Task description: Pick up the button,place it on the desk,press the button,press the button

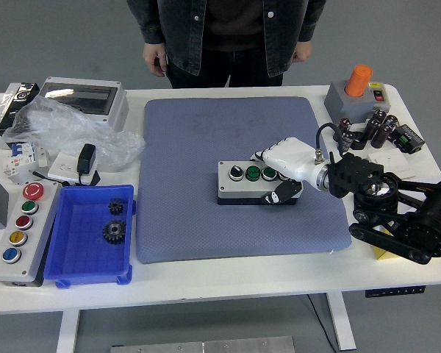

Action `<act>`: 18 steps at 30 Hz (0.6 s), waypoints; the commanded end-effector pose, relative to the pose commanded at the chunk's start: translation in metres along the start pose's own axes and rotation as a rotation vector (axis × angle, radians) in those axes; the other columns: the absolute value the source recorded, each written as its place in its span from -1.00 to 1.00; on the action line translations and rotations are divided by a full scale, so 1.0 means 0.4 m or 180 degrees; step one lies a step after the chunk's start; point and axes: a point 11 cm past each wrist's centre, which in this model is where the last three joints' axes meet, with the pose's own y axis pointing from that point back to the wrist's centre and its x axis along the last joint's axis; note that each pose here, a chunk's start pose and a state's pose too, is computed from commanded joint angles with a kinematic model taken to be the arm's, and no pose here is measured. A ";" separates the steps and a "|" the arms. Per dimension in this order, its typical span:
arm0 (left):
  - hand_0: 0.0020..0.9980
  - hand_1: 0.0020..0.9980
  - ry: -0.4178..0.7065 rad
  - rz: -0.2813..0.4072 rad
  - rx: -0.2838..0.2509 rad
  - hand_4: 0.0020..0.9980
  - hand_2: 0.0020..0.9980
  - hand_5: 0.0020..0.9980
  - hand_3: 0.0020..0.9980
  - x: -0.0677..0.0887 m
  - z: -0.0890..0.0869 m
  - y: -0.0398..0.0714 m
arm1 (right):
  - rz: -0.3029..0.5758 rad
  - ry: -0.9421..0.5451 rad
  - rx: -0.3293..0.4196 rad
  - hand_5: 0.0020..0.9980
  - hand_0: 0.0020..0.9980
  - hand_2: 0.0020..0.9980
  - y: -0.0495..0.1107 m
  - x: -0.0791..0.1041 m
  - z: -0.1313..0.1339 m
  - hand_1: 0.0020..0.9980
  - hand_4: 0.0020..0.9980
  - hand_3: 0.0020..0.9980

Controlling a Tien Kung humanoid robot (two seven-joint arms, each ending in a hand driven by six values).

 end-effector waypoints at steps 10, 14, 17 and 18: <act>0.42 0.52 -0.0002 -0.0002 -0.0007 0.58 0.39 -0.06 0.50 0.000 0.002 0.000 | -0.0035 0.0024 0.0012 -0.60 0.46 0.47 -0.002 0.000 -0.003 0.43 0.67 0.39; 0.42 0.52 -0.0004 -0.0003 -0.0009 0.58 0.39 -0.06 0.49 0.000 0.003 0.000 | -0.0051 0.0026 0.0016 -0.57 0.48 0.50 -0.002 0.003 -0.003 0.45 0.73 0.49; 0.42 0.52 -0.0009 -0.0005 -0.0009 0.58 0.39 -0.06 0.49 -0.001 0.003 0.000 | -0.0059 0.0025 0.0019 -0.57 0.48 0.50 -0.003 0.006 -0.003 0.45 0.73 0.49; 0.42 0.52 -0.0011 -0.0006 -0.0009 0.58 0.39 -0.06 0.49 -0.001 0.003 0.000 | -0.0060 0.0021 0.0020 -0.57 0.48 0.50 -0.003 0.007 -0.002 0.45 0.73 0.49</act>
